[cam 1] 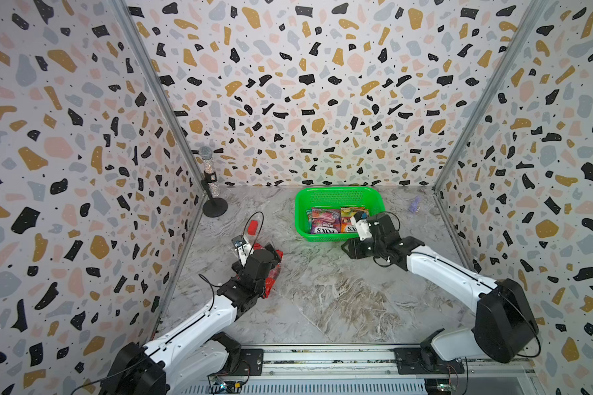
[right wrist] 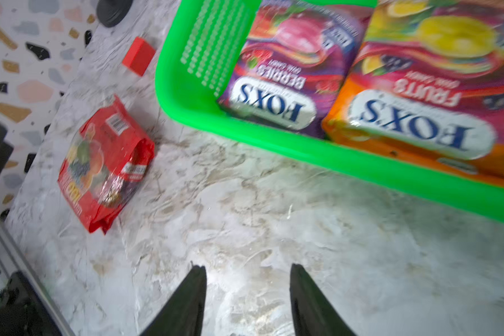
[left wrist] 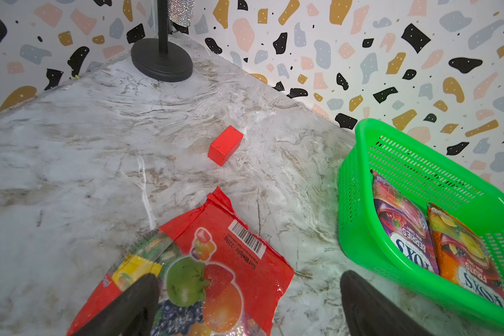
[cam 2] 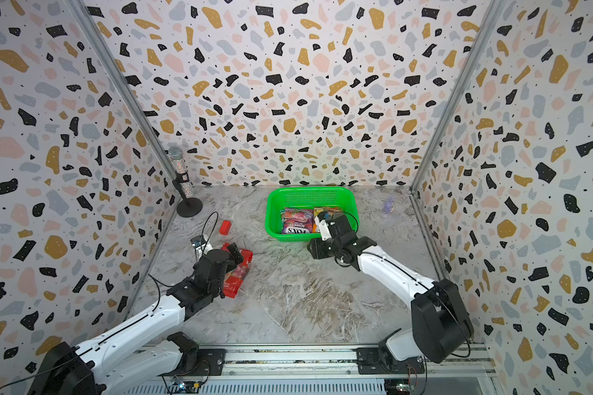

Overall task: Put the candies in the basket
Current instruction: Pick up the candy at the center of the board.

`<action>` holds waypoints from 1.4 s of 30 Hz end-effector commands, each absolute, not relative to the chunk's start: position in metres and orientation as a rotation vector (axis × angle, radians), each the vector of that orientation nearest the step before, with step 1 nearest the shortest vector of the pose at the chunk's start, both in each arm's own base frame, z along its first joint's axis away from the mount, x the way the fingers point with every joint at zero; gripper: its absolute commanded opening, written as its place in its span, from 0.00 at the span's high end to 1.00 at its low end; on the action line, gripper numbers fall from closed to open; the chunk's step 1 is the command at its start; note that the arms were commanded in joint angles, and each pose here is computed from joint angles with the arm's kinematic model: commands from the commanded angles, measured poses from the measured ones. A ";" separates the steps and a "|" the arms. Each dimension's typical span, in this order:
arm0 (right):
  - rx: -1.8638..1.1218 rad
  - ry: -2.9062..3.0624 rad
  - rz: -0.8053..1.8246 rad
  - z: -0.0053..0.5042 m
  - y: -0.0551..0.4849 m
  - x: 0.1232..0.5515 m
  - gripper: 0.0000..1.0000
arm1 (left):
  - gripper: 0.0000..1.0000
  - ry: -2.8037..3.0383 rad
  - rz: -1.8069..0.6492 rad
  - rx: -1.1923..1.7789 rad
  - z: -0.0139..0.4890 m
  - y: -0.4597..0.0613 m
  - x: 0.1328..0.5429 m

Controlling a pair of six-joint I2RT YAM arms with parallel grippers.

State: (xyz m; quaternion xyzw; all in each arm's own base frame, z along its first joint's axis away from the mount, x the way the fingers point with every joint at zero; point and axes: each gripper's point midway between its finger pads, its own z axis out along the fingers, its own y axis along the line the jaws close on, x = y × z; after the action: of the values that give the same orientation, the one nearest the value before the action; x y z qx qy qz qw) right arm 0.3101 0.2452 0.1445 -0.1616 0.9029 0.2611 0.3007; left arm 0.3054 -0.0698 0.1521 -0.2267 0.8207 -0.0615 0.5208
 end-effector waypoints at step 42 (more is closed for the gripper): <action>-0.461 2.207 0.857 0.137 0.275 0.295 0.49 | 0.00 2.315 0.107 -0.611 0.103 -0.006 0.300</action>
State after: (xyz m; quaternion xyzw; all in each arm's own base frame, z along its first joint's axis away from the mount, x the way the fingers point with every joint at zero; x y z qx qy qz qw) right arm 0.2924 0.2715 0.1175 -0.1727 0.8665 0.3259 0.3364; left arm 0.2743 0.0018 0.0866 -0.2410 0.9095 0.0638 0.3327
